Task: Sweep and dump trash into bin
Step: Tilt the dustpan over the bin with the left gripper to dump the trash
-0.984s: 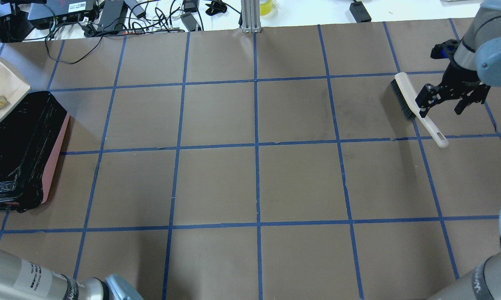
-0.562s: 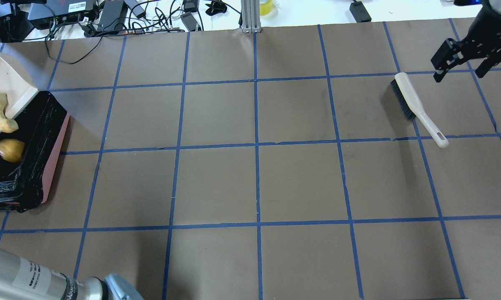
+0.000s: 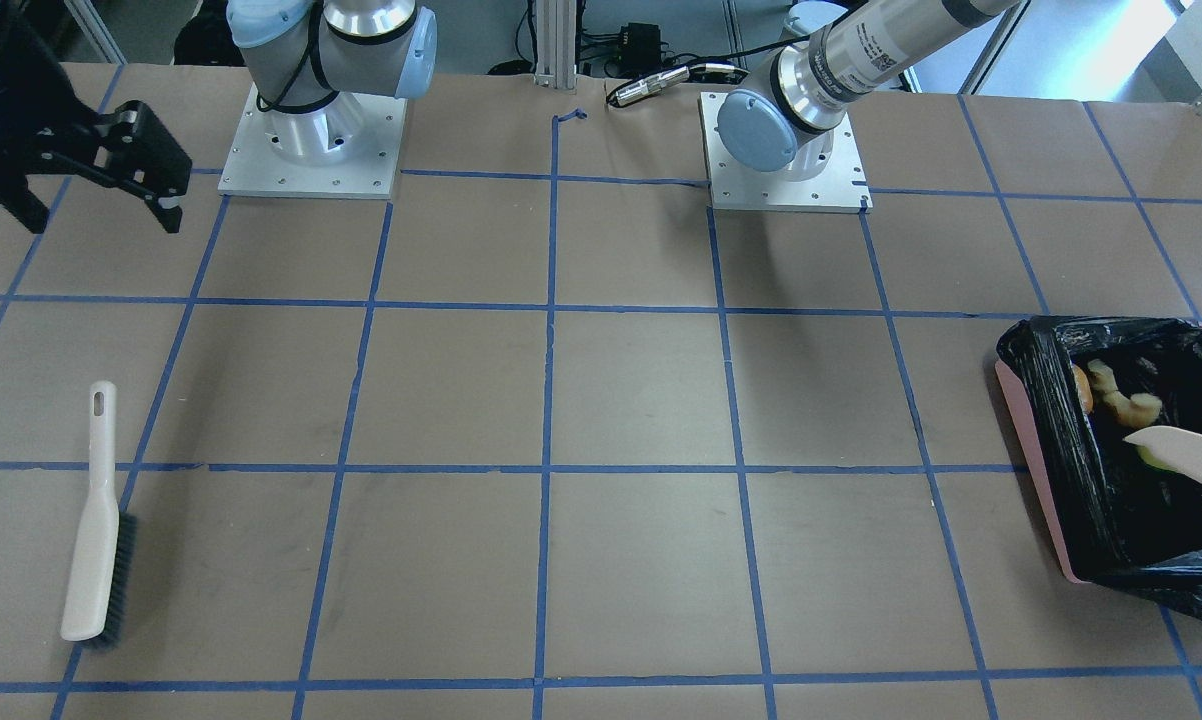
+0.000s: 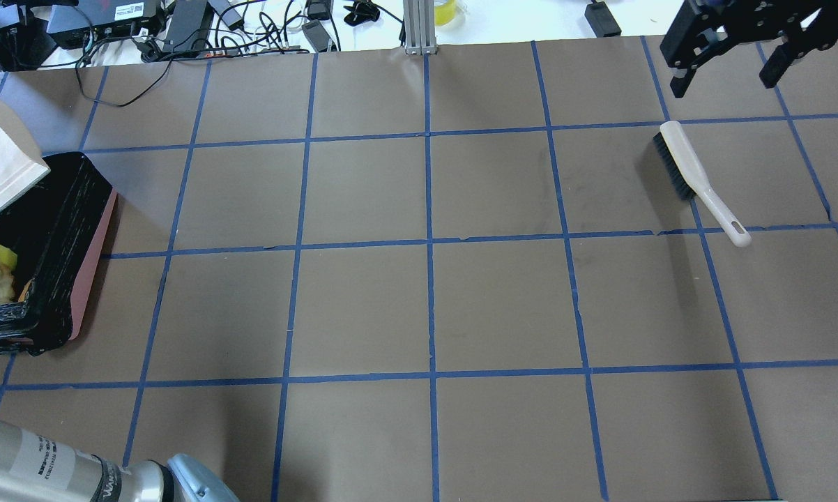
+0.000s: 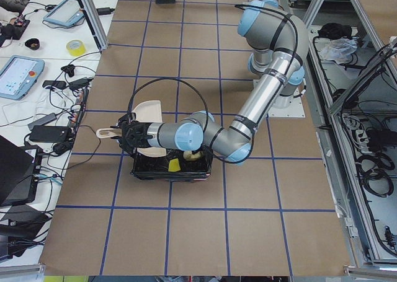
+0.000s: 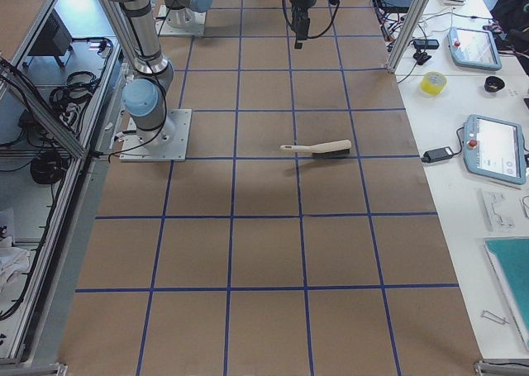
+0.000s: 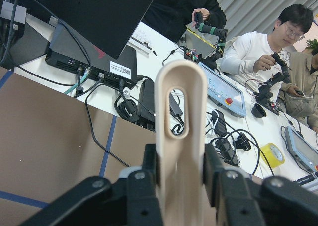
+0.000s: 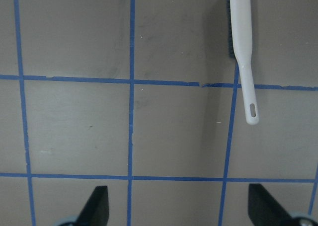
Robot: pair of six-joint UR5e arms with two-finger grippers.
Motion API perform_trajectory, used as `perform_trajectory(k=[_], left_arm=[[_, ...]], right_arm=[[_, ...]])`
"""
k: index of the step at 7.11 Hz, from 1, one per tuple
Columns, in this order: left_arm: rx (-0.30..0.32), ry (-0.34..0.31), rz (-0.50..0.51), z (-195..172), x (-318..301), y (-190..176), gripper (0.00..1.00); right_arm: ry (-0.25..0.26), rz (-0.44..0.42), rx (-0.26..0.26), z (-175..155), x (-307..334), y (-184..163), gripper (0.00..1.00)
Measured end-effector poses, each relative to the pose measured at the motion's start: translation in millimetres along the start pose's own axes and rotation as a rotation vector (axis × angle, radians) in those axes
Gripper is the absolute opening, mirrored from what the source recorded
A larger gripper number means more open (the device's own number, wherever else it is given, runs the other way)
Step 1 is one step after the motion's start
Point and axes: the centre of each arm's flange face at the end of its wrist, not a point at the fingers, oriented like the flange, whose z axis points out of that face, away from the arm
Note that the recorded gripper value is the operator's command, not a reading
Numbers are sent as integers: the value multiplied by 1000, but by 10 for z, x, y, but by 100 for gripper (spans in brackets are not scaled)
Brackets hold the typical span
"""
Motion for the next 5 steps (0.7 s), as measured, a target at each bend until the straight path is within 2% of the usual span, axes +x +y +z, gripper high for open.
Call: perform_trajectory(k=[1, 2, 3, 4, 5], left_arm=[[13, -2, 12, -90, 72, -73, 0], [22, -36, -6, -199, 185, -164, 0], [22, -102, -27, -266, 342, -248, 0], [12, -179, -38, -235, 596, -309, 0], [-11, -285, -53, -77, 969, -322, 0]], right_arm=[[-1, 12, -3, -17, -285, 104, 100], [-1, 10, -6, 6, -436, 211, 100], [-4, -6, 12, 37, -488, 319, 100], [-4, -31, 57, 69, -495, 375, 100], [-2, -55, 106, 98, -484, 370, 100]])
